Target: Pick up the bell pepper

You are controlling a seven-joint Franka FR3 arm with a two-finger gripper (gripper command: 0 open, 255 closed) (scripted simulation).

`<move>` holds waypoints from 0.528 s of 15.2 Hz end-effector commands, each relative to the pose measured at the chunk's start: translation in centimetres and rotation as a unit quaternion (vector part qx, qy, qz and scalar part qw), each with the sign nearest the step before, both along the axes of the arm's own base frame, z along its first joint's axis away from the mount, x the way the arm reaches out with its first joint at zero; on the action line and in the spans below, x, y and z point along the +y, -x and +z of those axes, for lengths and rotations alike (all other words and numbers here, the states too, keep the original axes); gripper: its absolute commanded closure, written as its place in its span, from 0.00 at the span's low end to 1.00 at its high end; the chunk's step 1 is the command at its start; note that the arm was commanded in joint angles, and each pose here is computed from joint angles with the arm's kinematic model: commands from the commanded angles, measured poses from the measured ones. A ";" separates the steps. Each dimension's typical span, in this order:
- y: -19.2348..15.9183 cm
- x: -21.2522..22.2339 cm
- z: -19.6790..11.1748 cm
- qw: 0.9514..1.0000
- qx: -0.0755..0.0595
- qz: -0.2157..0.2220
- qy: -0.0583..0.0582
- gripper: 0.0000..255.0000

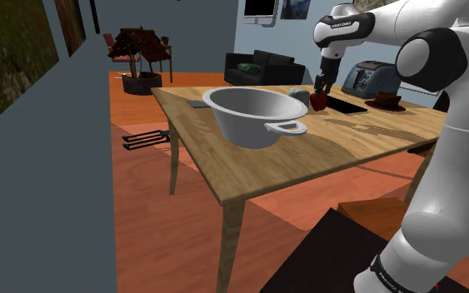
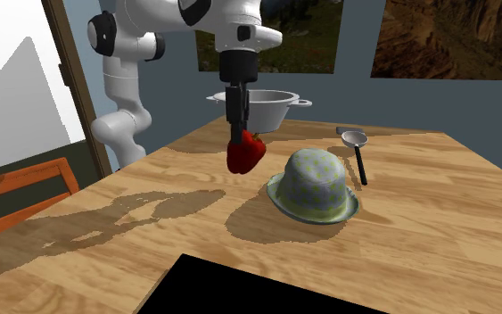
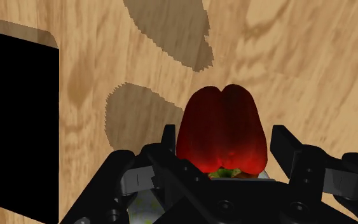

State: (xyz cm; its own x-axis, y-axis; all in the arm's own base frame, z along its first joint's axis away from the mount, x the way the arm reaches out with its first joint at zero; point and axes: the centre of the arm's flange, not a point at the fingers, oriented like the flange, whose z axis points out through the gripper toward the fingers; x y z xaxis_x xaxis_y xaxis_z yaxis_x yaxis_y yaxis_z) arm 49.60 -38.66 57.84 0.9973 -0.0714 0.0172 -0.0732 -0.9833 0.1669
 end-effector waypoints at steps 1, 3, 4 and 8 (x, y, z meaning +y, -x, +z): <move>0.0 0.0 1.2 1.000 0.000 0.000 0.000 1.00; 0.0 0.0 2.3 1.000 0.000 0.000 0.000 1.00; 0.0 0.0 2.8 1.000 0.000 0.000 0.000 1.00; 0.0 0.0 4.5 1.000 0.000 0.000 0.000 1.00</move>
